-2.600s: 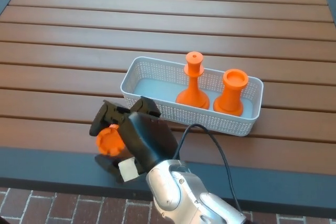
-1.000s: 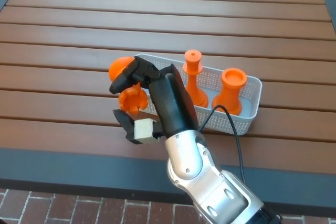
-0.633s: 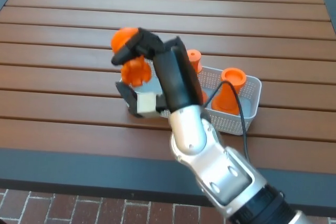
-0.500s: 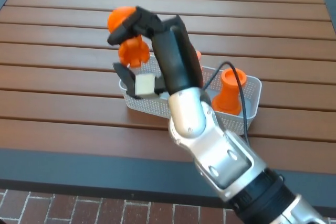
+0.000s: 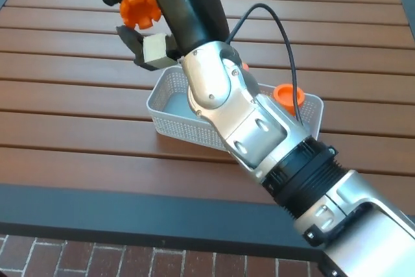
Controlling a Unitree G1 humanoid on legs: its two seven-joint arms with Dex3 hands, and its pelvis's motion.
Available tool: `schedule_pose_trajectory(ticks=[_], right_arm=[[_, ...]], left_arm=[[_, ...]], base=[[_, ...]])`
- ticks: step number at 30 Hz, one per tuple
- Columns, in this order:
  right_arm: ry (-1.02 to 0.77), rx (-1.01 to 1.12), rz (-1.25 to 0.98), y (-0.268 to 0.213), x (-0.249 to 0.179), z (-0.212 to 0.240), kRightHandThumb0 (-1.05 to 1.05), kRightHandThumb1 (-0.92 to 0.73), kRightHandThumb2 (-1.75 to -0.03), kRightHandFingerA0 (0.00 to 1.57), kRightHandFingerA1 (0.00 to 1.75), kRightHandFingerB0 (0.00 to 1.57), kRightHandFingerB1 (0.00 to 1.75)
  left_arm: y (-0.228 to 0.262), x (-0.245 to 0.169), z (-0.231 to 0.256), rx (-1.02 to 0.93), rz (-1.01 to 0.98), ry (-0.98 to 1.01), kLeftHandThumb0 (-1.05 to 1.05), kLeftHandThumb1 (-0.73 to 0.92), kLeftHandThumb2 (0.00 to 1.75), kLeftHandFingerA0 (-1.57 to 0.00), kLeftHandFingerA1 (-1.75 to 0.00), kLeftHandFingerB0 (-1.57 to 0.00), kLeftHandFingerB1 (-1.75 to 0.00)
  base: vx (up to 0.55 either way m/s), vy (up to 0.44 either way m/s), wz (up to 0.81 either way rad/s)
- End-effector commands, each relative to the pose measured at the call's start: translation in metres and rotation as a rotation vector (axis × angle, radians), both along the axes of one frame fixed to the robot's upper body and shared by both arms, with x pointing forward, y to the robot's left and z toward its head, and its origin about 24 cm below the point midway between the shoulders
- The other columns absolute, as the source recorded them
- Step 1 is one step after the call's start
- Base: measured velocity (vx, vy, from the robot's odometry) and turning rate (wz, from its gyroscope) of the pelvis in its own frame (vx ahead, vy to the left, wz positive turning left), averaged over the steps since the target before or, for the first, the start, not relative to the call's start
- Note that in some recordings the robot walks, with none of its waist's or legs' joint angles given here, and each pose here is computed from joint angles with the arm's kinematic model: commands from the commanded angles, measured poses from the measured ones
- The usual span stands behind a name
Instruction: Using the right hand to place 3 different shape and weight chess pieces into a small container
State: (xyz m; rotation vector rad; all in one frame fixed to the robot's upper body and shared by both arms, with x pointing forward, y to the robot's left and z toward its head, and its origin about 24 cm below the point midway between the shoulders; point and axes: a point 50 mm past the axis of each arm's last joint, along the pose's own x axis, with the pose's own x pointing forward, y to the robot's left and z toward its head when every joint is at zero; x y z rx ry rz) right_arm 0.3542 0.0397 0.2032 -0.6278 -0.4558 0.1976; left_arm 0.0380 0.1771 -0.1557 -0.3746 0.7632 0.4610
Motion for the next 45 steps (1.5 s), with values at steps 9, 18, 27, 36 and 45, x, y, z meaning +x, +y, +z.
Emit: schedule_pose_trajectory(ticks=[9,18,27,36,45], right_arm=[[-0.011,-0.427,0.039,-0.022,0.02,-0.017,-0.1,-0.65,-0.71,0.82,1.75,0.64,1.57],[0.128,-0.628,0.107,-0.033,0.022,-0.03,-0.19,-0.63,-0.64,0.87,1.31,0.76,0.62],[0.173,-0.683,0.156,-0.03,0.018,-0.023,-0.21,-0.61,-0.73,0.82,1.48,0.78,0.73],[0.132,-0.815,0.235,-0.024,0.012,-0.021,-0.26,-0.61,-0.61,0.83,1.43,0.8,0.66],[0.097,-0.792,0.21,-0.033,0.016,-0.019,-0.19,-0.65,-0.66,0.87,1.6,0.74,0.75]], left_arm=[[-0.008,-0.024,-0.002,0.001,-0.001,0.065,-0.08,0.51,1.2,-1.02,-1.51,-0.89,-1.27],[-0.006,-0.017,-0.001,-0.015,0.022,0.029,-0.07,0.51,1.19,-1.0,-1.53,-0.89,-1.24],[-0.004,-0.015,0.0,0.005,0.002,0.024,-0.06,0.53,1.16,-1.03,-1.49,-0.9,-1.25],[-0.005,-0.017,0.0,0.004,0.021,0.03,-0.07,0.53,1.15,-1.0,-1.51,-0.88,-1.23],[0.0,-0.021,-0.001,0.002,0.047,0.042,-0.08,0.47,1.22,-1.04,-1.48,-0.94,-1.24]], base=[[0.0,0.0,0.01],[0.0,0.0,0.0],[0.0,0.0,0.0],[0.0,0.0,0.0],[0.0,0.0,0.0]])
